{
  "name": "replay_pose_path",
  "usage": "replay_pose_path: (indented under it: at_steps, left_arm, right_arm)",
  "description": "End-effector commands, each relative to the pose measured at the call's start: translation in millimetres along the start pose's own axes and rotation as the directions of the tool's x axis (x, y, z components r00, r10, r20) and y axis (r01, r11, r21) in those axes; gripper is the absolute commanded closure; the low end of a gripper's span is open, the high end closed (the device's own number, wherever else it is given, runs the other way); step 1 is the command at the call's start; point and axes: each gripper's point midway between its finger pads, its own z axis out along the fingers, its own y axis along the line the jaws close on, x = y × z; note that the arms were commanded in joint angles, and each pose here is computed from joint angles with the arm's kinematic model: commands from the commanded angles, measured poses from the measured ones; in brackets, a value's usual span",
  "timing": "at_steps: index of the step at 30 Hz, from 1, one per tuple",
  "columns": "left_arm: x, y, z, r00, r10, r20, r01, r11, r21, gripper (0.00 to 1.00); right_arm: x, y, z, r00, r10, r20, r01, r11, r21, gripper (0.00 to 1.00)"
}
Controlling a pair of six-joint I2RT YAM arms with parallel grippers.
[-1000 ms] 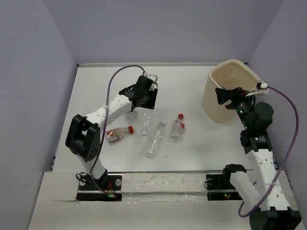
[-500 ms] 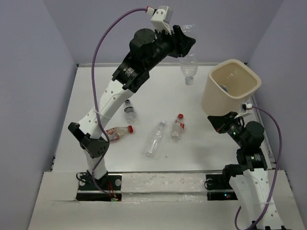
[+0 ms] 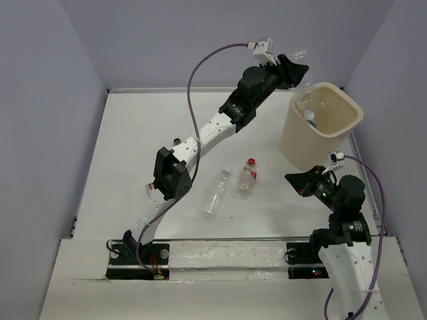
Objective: Put the plastic bottles in the bin
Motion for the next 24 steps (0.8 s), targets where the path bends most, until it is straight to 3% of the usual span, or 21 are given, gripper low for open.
replay_pose_path:
  at_steps: [1,6,9,10,11,14,19,21,24]
  left_arm:
    - [-83,-109,-10,0.939,-0.166,0.300,0.079,0.956,0.281,0.65]
    - [-58,-98,0,0.927,-0.145,0.345,0.060,0.968,0.244,0.65]
    - [-30,-79,9,0.945,-0.083,0.315,0.021,0.981,0.194,0.45]
    - [-24,-74,11,0.950,-0.070,0.304,0.014,0.983,0.181,0.27]
    - [-20,-69,12,0.953,-0.055,0.299,0.004,0.985,0.170,0.19]
    - [-14,-65,14,0.959,-0.001,0.284,-0.043,0.988,0.148,0.01]
    - [-17,-74,8,0.963,0.086,0.256,-0.130,0.979,0.157,0.01]
    - [-36,-88,-2,0.958,0.141,0.249,-0.185,0.969,0.162,0.01]
    - [-30,-79,-14,0.948,0.276,0.160,-0.295,0.950,0.104,0.01]
  right_arm:
    - [15,0,-2,0.999,-0.011,-0.049,0.010,1.000,-0.023,0.92]
    - [14,4,-5,0.998,-0.028,-0.049,0.026,0.999,-0.032,0.93]
    - [10,6,-7,0.998,-0.043,-0.039,0.041,0.999,-0.034,0.93]
    - [8,7,-7,0.998,-0.049,-0.032,0.048,0.998,-0.033,0.92]
    - [6,7,-7,0.998,-0.054,-0.028,0.053,0.998,-0.032,0.92]
    - [-4,13,-7,0.997,-0.078,-0.007,0.078,0.996,-0.034,0.92]
    - [-17,22,-9,0.994,-0.106,0.019,0.106,0.993,-0.045,0.92]
    - [-18,23,-8,0.994,-0.106,0.019,0.107,0.993,-0.052,0.92]
    - [-18,23,-4,0.995,-0.099,0.016,0.099,0.993,-0.065,0.82]
